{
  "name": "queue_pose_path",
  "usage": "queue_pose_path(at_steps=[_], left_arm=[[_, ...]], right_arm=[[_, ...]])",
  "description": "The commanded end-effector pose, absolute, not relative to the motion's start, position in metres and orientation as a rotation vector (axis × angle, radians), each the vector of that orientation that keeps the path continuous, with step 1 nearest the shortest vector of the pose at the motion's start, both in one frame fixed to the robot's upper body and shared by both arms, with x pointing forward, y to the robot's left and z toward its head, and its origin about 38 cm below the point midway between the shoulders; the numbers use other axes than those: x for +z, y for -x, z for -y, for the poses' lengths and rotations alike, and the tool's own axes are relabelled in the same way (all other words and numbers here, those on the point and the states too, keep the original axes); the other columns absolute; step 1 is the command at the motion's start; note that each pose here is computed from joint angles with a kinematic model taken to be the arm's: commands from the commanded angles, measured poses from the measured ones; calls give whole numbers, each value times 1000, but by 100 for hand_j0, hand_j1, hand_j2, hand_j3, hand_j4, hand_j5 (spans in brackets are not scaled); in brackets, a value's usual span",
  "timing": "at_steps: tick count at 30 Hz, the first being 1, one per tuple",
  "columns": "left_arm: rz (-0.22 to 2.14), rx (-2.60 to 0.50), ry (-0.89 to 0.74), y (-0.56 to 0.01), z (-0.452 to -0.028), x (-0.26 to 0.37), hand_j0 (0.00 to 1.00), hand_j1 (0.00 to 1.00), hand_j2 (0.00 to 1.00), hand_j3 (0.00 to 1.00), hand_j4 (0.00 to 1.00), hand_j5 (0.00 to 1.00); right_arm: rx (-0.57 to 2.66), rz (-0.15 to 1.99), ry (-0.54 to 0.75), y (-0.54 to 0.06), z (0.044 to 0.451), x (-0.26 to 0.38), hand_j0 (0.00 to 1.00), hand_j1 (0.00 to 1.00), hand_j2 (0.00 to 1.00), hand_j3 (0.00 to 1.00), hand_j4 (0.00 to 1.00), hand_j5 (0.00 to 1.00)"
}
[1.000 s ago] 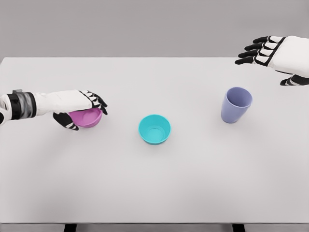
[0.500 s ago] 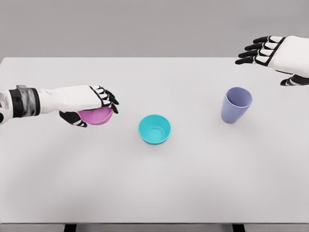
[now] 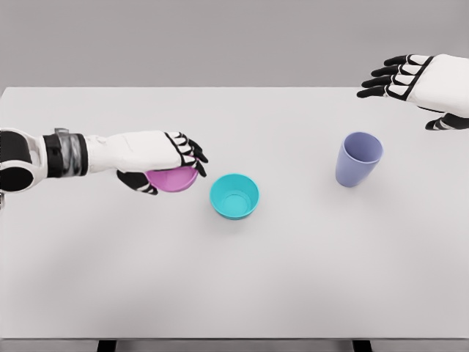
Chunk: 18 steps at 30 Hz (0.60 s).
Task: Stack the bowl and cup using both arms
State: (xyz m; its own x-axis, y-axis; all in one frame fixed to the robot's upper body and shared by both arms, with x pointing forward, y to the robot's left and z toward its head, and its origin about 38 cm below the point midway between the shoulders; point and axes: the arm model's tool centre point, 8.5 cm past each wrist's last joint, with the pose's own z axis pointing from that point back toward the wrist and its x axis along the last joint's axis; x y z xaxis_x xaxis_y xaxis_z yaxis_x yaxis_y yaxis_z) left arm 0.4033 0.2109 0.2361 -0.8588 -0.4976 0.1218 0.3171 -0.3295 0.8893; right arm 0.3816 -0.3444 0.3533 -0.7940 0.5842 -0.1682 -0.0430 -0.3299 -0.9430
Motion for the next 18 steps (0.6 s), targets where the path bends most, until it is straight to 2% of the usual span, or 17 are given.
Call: queue_pose_path(at_steps=[1,18], left_arm=[[1424,-2215,-196,-401,-201,230,74,74,74,74,74,74],[1500,-2298,-144,-398,-137,221,74,74,74,74,74,74]], right_arm=[[2163,1517,695,-382,345,354,100,100,100,100,100,100],[2163,1517,695,-382,345,354,100,100,100,100,100,100]])
